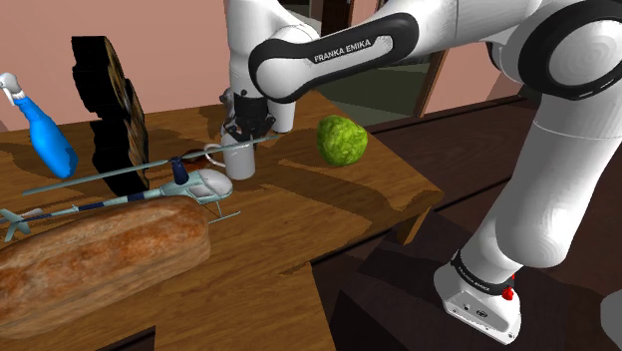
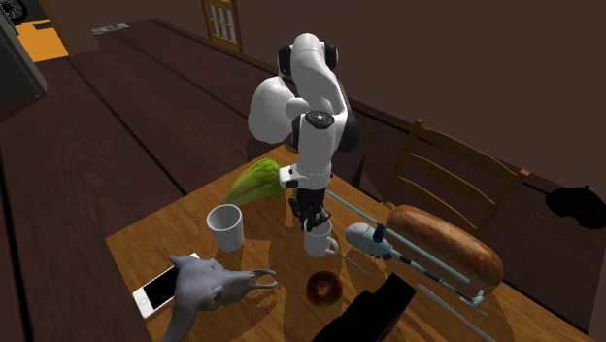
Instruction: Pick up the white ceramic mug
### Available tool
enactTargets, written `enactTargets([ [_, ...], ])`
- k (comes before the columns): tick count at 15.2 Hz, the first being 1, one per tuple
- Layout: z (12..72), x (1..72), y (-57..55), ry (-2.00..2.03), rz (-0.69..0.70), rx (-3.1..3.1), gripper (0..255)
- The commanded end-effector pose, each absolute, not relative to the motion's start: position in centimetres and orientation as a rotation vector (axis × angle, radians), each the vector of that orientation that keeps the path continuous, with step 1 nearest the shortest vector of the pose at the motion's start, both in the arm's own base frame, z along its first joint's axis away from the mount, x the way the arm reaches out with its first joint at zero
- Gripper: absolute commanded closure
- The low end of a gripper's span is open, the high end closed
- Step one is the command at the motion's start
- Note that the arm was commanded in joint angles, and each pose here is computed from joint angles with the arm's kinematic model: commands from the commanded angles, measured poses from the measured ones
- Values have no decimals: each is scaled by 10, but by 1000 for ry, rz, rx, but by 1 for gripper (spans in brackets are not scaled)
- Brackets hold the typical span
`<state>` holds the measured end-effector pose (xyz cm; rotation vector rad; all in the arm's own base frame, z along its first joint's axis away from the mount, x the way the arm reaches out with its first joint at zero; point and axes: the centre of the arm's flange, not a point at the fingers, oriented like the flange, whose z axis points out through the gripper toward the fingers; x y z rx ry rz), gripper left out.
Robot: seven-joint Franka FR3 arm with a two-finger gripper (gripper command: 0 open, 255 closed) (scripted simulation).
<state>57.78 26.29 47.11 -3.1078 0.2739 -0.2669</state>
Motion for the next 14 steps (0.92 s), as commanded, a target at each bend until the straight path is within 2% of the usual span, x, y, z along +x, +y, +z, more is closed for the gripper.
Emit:
enactTargets([
  [1,479,578,263,274,-267,-3108,255],
  [14,548,578,263,274,-267,-3108,255],
])
